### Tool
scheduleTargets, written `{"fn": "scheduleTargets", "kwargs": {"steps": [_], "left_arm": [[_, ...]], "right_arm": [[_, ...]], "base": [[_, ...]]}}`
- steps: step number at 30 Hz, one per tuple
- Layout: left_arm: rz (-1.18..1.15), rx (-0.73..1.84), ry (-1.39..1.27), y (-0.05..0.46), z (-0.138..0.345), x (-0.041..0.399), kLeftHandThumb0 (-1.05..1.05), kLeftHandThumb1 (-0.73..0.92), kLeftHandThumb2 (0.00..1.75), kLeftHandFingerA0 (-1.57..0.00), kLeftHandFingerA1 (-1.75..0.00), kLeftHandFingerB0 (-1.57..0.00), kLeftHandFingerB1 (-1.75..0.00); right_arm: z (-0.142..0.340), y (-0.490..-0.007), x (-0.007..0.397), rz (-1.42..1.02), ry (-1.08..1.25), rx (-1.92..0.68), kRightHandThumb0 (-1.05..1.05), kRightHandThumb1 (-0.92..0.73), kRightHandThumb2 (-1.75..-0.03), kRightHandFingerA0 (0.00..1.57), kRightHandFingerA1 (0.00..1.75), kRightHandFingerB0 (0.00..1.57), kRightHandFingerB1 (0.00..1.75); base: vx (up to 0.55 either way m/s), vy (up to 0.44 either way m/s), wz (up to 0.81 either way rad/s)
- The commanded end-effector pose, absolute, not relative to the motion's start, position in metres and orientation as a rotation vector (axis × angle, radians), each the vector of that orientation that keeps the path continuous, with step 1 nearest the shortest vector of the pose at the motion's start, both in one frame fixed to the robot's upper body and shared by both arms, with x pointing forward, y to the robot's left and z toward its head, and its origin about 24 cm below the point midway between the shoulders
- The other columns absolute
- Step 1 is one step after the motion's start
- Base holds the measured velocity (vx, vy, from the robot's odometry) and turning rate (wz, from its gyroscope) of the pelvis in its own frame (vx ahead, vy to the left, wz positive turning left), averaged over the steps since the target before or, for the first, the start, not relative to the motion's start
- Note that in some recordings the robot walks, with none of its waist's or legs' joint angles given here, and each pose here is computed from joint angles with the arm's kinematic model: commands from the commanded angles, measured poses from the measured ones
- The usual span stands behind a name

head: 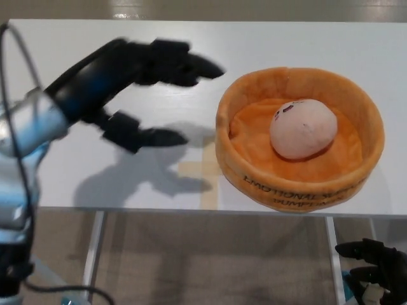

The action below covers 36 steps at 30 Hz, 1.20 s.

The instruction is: Use the left hand to pick up the pink round toy on the left and place it inside the orange plate on the desk.

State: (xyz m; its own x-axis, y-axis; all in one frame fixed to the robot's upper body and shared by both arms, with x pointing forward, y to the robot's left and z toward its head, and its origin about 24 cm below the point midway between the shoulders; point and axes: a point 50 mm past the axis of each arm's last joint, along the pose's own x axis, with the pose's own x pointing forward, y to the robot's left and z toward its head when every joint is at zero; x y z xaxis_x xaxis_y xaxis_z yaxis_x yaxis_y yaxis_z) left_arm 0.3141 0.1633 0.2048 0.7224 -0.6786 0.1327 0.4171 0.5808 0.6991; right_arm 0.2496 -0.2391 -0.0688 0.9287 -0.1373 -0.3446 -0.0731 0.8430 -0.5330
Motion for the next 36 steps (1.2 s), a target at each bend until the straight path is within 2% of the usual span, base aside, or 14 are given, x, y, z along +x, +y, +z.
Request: {"fn": "scheduleTargets", "kwargs": {"steps": [1,8,9,15,18,19,22,23,28,29,33,34,36], "left_arm": [[-1.31,0.268,-0.414,0.223,0.183,0.222,-0.24,0.52,0.64,-0.42,-0.49,-0.46,-0.44],[-1.345,0.198,-0.194,0.227,0.145,0.217,-0.22,0.51,0.63,-0.45,-0.53,-0.5,-0.46],[-1.346,0.197,-0.173,0.226,0.139,0.217,-0.19,0.55,0.56,-0.5,-0.51,-0.51,-0.41],[-1.302,0.114,0.09,0.226,0.095,0.226,-0.21,0.53,0.63,-0.46,-0.52,-0.49,-0.44],[-1.133,0.197,0.228,0.225,0.052,0.232,-0.15,0.56,0.57,-0.55,-0.44,-0.55,-0.4],[-1.062,0.24,0.253,0.223,0.039,0.232,-0.06,0.57,0.57,-0.55,-0.44,-0.59,-0.42],[-0.986,0.296,0.277,0.22,0.021,0.232,-0.06,0.57,0.57,-0.55,-0.44,-0.59,-0.42],[-0.939,0.342,0.292,0.218,0.007,0.235,-0.12,0.57,0.57,-0.54,-0.45,-0.59,-0.41],[-0.828,0.42,0.313,0.217,-0.013,0.24,-0.13,0.57,0.57,-0.54,-0.41,-0.6,-0.4],[-0.774,0.521,0.315,0.217,-0.016,0.243,-0.2,0.57,0.57,-0.54,-0.4,-0.55,-0.38],[-0.662,0.706,0.289,0.216,-0.022,0.248,-0.16,0.58,0.57,-0.5,-0.4,-0.53,-0.38],[-0.639,0.742,0.29,0.216,-0.024,0.249,-0.19,0.59,0.62,-0.47,-0.41,-0.49,-0.39],[-0.602,0.794,0.294,0.217,-0.029,0.251,-0.14,0.59,0.58,-0.48,-0.39,-0.52,-0.38]], "right_arm": [[-0.081,-0.246,0.232,-0.045,0.453,-0.583,-0.11,-0.64,-0.58,0.59,0.53,0.69,0.5],[-0.082,-0.247,0.23,-0.041,0.458,-0.586,-0.11,-0.64,-0.58,0.58,0.53,0.69,0.5],[-0.082,-0.247,0.229,-0.042,0.461,-0.582,-0.12,-0.64,-0.58,0.59,0.54,0.68,0.5],[-0.083,-0.248,0.229,-0.041,0.465,-0.589,-0.13,-0.65,-0.59,0.58,0.52,0.68,0.49],[-0.084,-0.247,0.227,-0.034,0.466,-0.589,-0.12,-0.64,-0.58,0.6,0.54,0.68,0.5],[-0.084,-0.247,0.227,-0.033,0.466,-0.589,-0.13,-0.64,-0.58,0.61,0.54,0.69,0.5],[-0.086,-0.246,0.224,-0.034,0.471,-0.588,-0.13,-0.64,-0.58,0.61,0.54,0.69,0.5],[-0.086,-0.247,0.223,-0.035,0.473,-0.59,-0.13,-0.64,-0.58,0.55,0.51,0.68,0.5],[-0.086,-0.246,0.224,-0.036,0.478,-0.585,-0.12,-0.64,-0.58,0.56,0.51,0.67,0.49],[-0.086,-0.246,0.225,-0.036,0.473,-0.585,-0.11,-0.64,-0.58,0.58,0.52,0.68,0.5],[-0.084,-0.245,0.228,-0.035,0.465,-0.585,-0.12,-0.64,-0.58,0.59,0.53,0.68,0.5],[-0.084,-0.245,0.227,-0.036,0.465,-0.581,-0.12,-0.64,-0.58,0.61,0.56,0.68,0.51],[-0.084,-0.245,0.227,-0.037,0.464,-0.579,-0.12,-0.64,-0.58,0.58,0.53,0.68,0.5]], "base": [[0.0,0.0,0.0],[0.0,0.0,0.0],[0.0,0.0,0.0],[0.0,0.0,0.0],[0.0,0.0,0.0],[0.0,0.0,0.0],[0.0,0.0,0.0],[0.0,0.0,0.0],[0.0,0.0,0.0],[0.0,0.0,0.0],[0.0,0.0,0.0],[0.0,0.0,0.0],[0.0,0.0,0.0]]}}
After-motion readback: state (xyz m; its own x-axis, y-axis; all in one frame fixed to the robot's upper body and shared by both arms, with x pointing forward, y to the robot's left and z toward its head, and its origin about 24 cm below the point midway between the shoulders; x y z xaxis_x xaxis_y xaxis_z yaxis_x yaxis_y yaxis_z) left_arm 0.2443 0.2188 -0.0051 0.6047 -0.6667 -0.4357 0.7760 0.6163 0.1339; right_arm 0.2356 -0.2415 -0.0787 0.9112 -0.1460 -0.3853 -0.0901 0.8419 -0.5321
